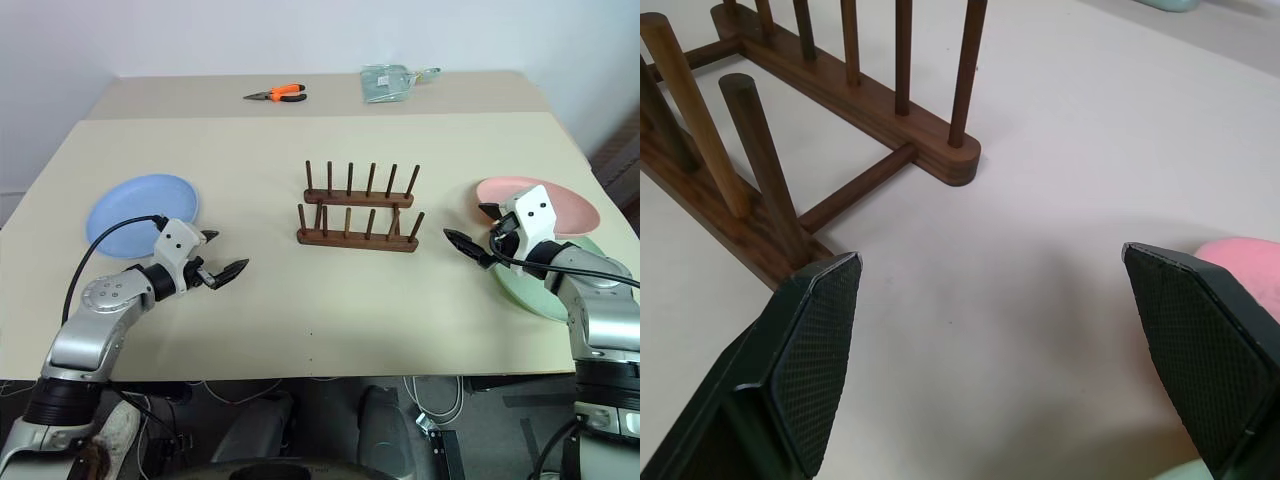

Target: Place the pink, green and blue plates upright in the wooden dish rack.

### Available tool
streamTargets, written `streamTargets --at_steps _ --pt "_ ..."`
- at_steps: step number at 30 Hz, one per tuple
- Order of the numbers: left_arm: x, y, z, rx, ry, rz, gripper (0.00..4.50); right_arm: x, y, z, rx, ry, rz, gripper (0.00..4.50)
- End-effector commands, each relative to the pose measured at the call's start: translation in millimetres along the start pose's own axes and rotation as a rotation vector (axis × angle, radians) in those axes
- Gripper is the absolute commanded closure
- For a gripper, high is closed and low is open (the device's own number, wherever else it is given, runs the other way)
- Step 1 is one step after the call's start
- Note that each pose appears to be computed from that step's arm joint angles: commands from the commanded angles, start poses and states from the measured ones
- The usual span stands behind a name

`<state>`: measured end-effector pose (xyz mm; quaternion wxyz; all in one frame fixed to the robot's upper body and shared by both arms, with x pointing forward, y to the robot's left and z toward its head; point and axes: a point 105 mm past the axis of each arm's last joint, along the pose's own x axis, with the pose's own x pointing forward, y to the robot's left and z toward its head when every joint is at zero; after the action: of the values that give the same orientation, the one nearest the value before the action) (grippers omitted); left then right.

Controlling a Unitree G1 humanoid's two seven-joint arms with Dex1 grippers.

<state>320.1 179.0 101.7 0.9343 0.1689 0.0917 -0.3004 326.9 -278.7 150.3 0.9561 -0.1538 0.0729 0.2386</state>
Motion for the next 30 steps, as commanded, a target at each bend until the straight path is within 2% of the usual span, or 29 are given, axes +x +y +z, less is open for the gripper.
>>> streamTargets --at_steps 1,8,13,17,23,26,30 --pt "0.0 1.0 14.8 0.033 -0.048 0.008 0.02 -0.1 -1.9 18.5 -0.048 -0.051 -0.008 0.22" --pt "22.5 -19.1 20.8 0.03 -0.065 -0.112 0.02 -4.9 4.3 14.0 -0.028 -0.036 0.008 0.22" --pt "54.4 -45.8 18.5 0.086 -0.028 -0.316 0.02 -18.4 34.3 4.7 -0.011 0.043 0.135 0.22" --pt "86.0 -57.8 19.5 0.154 -0.004 -0.431 0.02 -29.0 53.9 6.8 -0.001 0.047 0.15 0.22" --pt "119.0 -69.8 21.7 0.138 0.006 -0.526 0.02 -41.3 84.5 4.0 0.003 0.064 0.134 0.22" --pt "122.4 -76.7 19.6 0.146 0.012 -0.576 0.87 -45.1 89.7 8.6 0.005 0.057 0.116 0.0" --pt "118.8 -83.2 20.3 0.15 -0.012 -0.627 2.86 -49.0 91.5 10.7 -0.009 0.078 0.117 0.0"
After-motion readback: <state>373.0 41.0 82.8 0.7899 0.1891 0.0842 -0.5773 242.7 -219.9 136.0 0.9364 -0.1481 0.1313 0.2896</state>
